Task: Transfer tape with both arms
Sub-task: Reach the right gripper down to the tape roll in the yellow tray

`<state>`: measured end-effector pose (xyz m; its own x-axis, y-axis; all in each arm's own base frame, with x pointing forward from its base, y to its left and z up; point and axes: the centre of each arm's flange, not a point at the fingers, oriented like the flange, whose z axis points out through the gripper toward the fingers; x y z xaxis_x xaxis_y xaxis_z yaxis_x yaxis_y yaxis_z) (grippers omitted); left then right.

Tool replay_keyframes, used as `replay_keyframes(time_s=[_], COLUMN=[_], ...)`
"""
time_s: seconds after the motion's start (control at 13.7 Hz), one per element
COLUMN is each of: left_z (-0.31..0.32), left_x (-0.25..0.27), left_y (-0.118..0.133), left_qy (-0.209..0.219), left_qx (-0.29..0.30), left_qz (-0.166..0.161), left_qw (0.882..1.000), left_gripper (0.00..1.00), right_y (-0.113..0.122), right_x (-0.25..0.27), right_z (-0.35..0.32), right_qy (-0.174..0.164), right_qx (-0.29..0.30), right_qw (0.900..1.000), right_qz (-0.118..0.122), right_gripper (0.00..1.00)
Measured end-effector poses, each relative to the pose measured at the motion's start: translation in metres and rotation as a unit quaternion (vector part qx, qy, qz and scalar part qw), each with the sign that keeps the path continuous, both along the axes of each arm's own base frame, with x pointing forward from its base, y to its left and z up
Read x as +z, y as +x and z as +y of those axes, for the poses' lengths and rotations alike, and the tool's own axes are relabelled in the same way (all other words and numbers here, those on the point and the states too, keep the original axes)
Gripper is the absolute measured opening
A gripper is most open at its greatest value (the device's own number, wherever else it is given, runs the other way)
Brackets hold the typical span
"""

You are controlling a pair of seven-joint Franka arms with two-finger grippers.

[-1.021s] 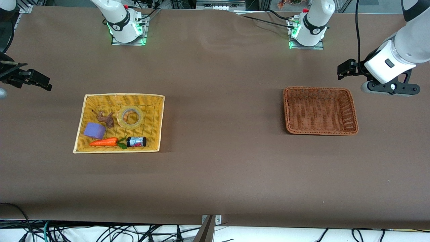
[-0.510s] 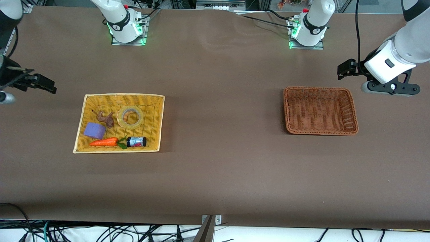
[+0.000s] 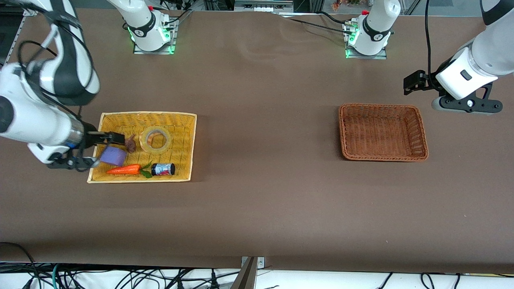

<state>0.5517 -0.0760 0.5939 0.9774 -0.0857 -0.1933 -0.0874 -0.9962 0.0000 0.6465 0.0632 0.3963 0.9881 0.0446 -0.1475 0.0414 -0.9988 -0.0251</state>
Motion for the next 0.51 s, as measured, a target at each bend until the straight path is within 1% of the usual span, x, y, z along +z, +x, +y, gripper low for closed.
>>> replay_keyframes(time_s=[0.36,0.51], left_z=[0.000,0.000], left_x=[0.000,0.000], left_y=[0.000,0.000], left_qy=[0.000,0.000], left_qx=[0.000,0.000], left_qz=[0.000,0.000], left_qw=[1.000,1.000], left_gripper=[1.00,1.00], right_y=[0.008,0.004], right_x=[-0.049,-0.072], right_z=[0.004,0.005], right_qy=[-0.001,-0.001], right_qx=[0.002,0.002], right_qw=[1.000,1.000], right_qz=[0.007,0.006], right_gripper=[1.00,1.00])
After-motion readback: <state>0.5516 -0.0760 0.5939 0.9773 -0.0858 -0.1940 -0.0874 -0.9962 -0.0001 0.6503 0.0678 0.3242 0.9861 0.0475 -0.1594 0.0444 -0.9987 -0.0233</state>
